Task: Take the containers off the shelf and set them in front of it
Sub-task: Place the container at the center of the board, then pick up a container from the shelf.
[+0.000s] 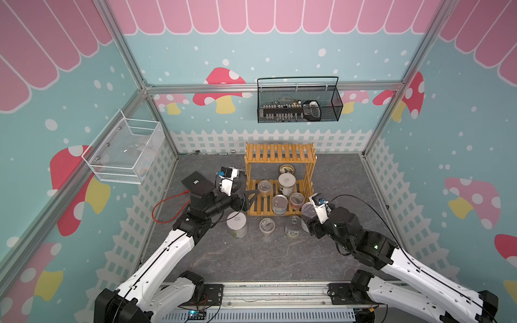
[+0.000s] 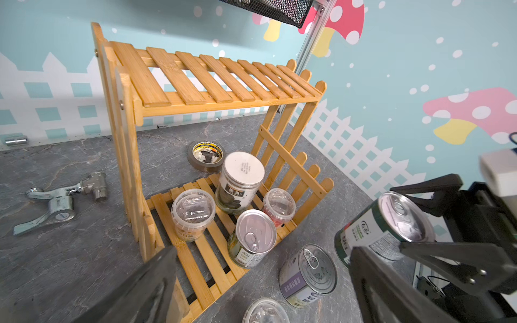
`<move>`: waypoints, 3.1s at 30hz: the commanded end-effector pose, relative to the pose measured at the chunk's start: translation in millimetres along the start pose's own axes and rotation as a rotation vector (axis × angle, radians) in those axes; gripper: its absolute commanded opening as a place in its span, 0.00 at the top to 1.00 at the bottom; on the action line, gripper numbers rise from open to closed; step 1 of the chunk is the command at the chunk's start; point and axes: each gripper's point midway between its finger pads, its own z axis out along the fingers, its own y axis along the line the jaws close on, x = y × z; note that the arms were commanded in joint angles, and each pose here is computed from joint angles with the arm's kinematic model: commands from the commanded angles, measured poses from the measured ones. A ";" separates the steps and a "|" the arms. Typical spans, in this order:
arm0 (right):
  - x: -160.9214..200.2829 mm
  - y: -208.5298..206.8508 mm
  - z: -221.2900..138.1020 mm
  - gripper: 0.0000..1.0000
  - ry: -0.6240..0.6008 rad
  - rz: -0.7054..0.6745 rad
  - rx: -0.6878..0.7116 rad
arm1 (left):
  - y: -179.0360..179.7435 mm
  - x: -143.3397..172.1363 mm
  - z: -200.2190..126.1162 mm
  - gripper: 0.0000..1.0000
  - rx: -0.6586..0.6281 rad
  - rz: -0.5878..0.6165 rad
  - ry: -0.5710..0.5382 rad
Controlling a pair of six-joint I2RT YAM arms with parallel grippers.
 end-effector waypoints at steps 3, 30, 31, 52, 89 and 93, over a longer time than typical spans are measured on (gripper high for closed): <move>12.8 -30.1 2.0 0.26 -0.009 0.154 0.146 | -7.7 -12.3 -5.6 0.01 0.030 0.016 -0.037; 93.4 -69.7 52.3 0.22 -0.012 0.372 0.338 | -6.0 -6.8 -1.3 0.01 0.037 0.004 -0.023; 92.7 -71.1 51.5 0.21 -0.017 0.374 0.343 | -6.0 -6.5 -1.1 0.01 0.038 0.003 -0.022; 44.9 -74.3 33.7 0.03 -0.108 0.301 0.317 | -13.8 -5.0 -2.1 0.01 0.069 0.001 -0.015; -29.3 -24.0 7.0 0.01 -0.144 0.068 -0.140 | -7.4 133.2 152.7 0.01 -0.235 0.167 0.387; -29.5 -26.6 7.6 0.01 -0.144 0.065 -0.132 | -5.7 139.8 159.5 0.01 -0.235 0.162 0.405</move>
